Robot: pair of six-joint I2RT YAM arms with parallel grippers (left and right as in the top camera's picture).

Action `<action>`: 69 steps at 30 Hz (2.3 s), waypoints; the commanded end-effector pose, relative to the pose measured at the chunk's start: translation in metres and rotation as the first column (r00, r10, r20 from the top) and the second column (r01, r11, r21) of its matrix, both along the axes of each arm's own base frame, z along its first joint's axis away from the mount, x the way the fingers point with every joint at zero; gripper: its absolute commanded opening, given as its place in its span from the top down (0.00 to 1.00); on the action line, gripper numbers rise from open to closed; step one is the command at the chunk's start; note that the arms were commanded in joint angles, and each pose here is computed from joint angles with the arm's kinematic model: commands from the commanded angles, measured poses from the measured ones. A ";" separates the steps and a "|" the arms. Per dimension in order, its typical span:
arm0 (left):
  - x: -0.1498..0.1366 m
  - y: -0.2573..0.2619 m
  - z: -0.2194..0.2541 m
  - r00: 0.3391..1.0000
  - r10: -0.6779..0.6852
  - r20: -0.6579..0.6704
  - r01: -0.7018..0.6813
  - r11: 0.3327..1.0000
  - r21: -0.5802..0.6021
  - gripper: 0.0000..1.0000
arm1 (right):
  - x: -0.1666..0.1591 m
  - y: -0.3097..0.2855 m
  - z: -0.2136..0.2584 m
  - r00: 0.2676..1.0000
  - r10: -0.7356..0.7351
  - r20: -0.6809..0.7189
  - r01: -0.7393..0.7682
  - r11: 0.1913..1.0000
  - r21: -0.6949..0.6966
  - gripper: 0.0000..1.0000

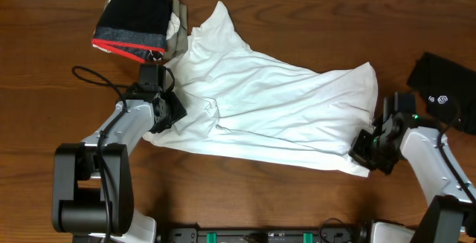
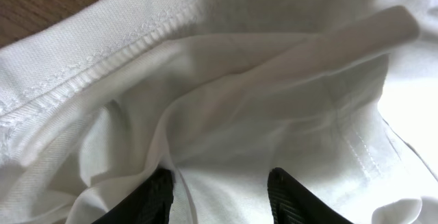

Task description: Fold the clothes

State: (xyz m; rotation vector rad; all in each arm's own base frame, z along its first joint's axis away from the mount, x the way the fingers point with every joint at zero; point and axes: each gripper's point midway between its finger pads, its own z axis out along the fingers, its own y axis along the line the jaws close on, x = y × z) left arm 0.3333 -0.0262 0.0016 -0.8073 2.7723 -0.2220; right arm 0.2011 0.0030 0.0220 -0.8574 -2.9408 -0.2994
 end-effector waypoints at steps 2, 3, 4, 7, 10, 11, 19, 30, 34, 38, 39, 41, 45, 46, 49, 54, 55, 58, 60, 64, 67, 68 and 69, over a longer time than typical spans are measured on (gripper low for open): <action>-0.006 0.011 -0.007 0.999 0.035 -0.035 -0.034 0.999 0.038 0.52 | -0.005 -0.001 -0.010 0.998 -0.058 -0.008 0.058 0.998 -0.028 0.96; -0.006 0.011 -0.007 0.999 0.035 -0.035 -0.034 0.999 0.038 0.52 | -0.004 -0.003 -0.010 0.998 -0.065 -0.003 0.065 0.997 -0.038 0.95; -0.006 0.011 -0.007 0.999 0.035 -0.035 -0.034 0.999 0.038 0.52 | -0.002 -0.004 -0.011 0.998 -0.066 0.005 0.066 0.997 -0.040 0.95; -0.006 0.011 -0.007 0.999 0.035 -0.035 -0.034 0.999 0.038 0.52 | 0.004 -0.008 -0.011 0.996 -0.088 0.027 0.089 0.994 -0.065 0.93; -0.006 0.011 -0.006 0.999 0.035 -0.035 -0.034 0.999 0.039 0.52 | 0.009 -0.019 -0.013 0.991 -0.121 0.050 0.126 0.985 -0.119 0.90; -0.006 0.011 -0.006 0.999 0.035 -0.035 -0.034 0.999 0.039 0.52 | 0.010 -0.020 -0.014 0.991 -0.124 0.056 0.130 0.983 -0.127 0.89; -0.006 0.011 -0.006 0.999 0.035 -0.034 -0.033 0.999 0.039 0.51 | 0.019 -0.029 -0.014 0.984 -0.149 0.095 0.163 0.972 -0.168 0.89; -0.006 0.012 -0.006 0.999 0.034 -0.033 -0.033 0.999 0.040 0.51 | 0.019 -0.039 -0.032 0.983 -0.175 0.053 0.183 0.960 -0.211 0.89; -0.006 0.017 -0.006 0.998 0.043 -0.034 -0.042 0.998 0.042 0.51 | 0.012 -0.055 -0.033 0.978 -0.205 0.034 0.207 0.940 -0.273 0.89; -0.007 0.028 -0.007 0.996 0.079 -0.039 -0.077 0.996 0.041 0.52 | 0.006 -0.065 -0.033 0.969 -0.247 0.019 0.243 0.930 -0.278 0.89; -0.008 0.031 -0.007 0.995 0.089 -0.042 -0.087 0.995 0.042 0.52 | 0.005 -0.067 -0.033 0.966 -0.257 0.019 0.252 0.927 -0.280 0.88; -0.009 0.037 -0.007 0.993 0.107 -0.046 -0.105 0.994 0.042 0.51 | 0.004 -0.072 -0.033 0.961 -0.276 0.019 0.270 0.921 -0.280 0.89; -0.010 0.043 -0.001 0.992 0.123 -0.037 -0.121 0.992 0.042 0.48 | 0.005 -0.077 -0.027 0.960 -0.279 0.017 0.272 0.921 -0.280 0.88; -0.009 0.043 0.002 0.992 0.123 -0.028 -0.122 0.992 0.041 0.48 | 0.007 -0.078 -0.025 0.961 -0.275 0.017 0.268 0.922 -0.280 0.88; -0.006 0.043 0.016 0.992 0.123 0.010 -0.123 0.992 0.039 0.47 | 0.013 -0.080 -0.014 0.962 -0.272 0.018 0.266 0.922 -0.280 0.90; 0.001 0.043 0.060 0.985 0.094 0.142 -0.101 0.994 0.042 0.27 | 0.030 -0.085 0.019 0.962 -0.273 0.031 0.270 0.921 -0.280 0.89; 0.002 0.043 0.070 0.981 0.089 0.170 -0.098 0.994 0.044 0.25 | 0.033 -0.086 0.026 0.962 -0.273 0.032 0.271 0.921 -0.280 0.89; -0.002 0.043 0.102 0.964 0.085 0.251 -0.099 0.994 0.041 0.12 | 0.039 -0.087 0.051 0.963 -0.268 0.042 0.268 0.923 -0.277 0.83; -0.009 0.042 0.120 0.955 0.083 0.286 -0.098 0.994 0.039 0.09 | 0.044 -0.078 0.063 0.977 -0.205 0.056 0.212 0.951 -0.227 0.78; -0.025 0.020 0.136 0.954 0.036 0.298 -0.021 0.998 -0.052 0.02 | 0.057 -0.031 0.073 0.989 0.034 0.144 -0.039 0.999 0.027 0.19; -0.038 -0.006 0.136 0.962 -0.047 0.269 0.092 0.983 -0.156 0.00 | 0.054 0.002 0.075 0.966 0.158 0.206 -0.194 0.966 0.169 0.03; -0.043 -0.014 0.134 0.965 -0.072 0.251 0.120 0.976 -0.183 0.00 | 0.051 0.007 0.073 0.965 0.166 0.205 -0.205 0.960 0.189 0.01; -0.047 -0.020 0.132 0.967 -0.093 0.236 0.141 0.971 -0.195 0.00 | 0.049 0.011 0.070 0.966 0.169 0.196 -0.208 0.958 0.198 0.01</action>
